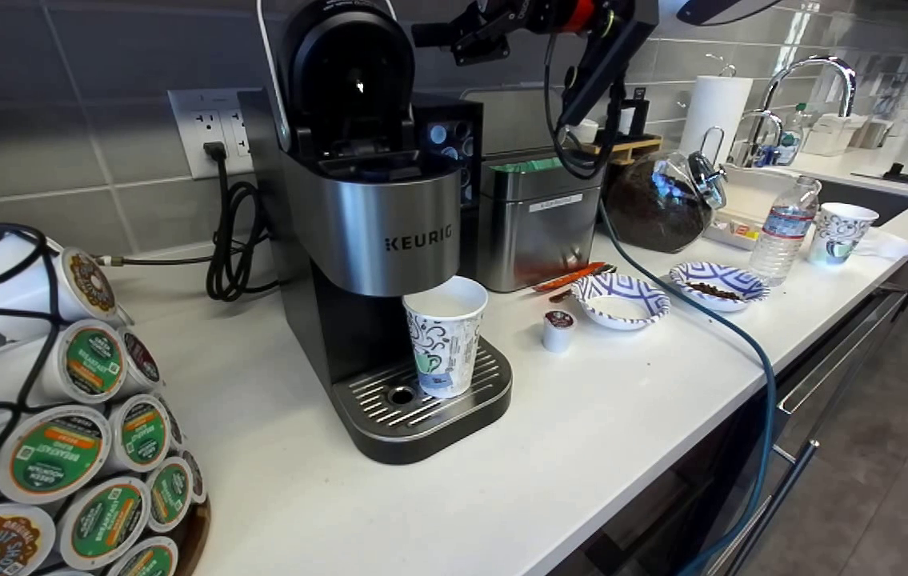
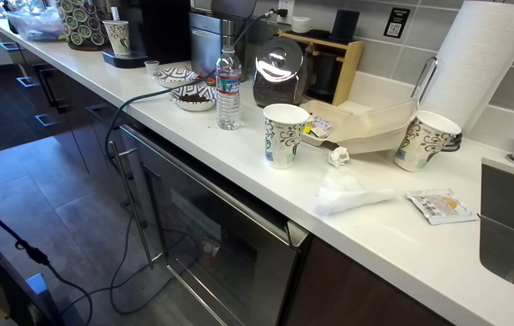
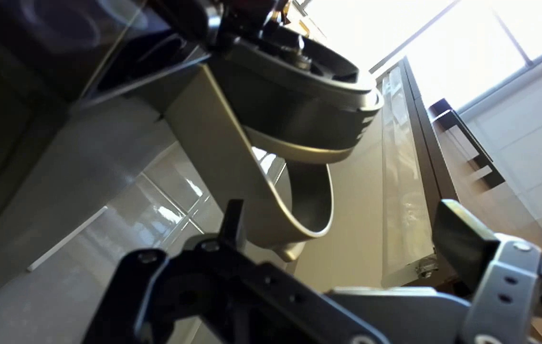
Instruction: Close the lid on the coffeemaker.
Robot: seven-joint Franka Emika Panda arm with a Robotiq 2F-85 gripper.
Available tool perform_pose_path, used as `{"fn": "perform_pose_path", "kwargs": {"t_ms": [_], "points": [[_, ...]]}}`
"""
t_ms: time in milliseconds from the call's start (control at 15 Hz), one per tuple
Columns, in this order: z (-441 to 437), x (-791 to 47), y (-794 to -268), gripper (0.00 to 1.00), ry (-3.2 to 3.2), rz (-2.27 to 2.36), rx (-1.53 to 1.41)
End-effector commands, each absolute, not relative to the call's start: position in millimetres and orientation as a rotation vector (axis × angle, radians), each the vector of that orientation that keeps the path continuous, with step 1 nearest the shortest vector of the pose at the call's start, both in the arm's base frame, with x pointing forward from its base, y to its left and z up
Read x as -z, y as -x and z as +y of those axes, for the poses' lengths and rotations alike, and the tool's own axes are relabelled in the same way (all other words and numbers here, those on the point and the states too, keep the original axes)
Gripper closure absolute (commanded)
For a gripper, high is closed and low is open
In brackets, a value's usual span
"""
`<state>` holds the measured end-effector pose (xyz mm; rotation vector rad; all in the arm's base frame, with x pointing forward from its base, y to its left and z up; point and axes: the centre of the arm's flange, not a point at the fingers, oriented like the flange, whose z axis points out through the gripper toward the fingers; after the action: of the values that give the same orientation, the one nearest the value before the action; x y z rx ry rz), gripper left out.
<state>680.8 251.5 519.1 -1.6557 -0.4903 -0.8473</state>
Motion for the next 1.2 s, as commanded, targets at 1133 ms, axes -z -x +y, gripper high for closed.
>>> {"fn": "perform_pose_path", "kwargs": {"t_ms": [1133], "points": [[310,-549,-726,0.0,1.554,-0.627,0.718]]}}
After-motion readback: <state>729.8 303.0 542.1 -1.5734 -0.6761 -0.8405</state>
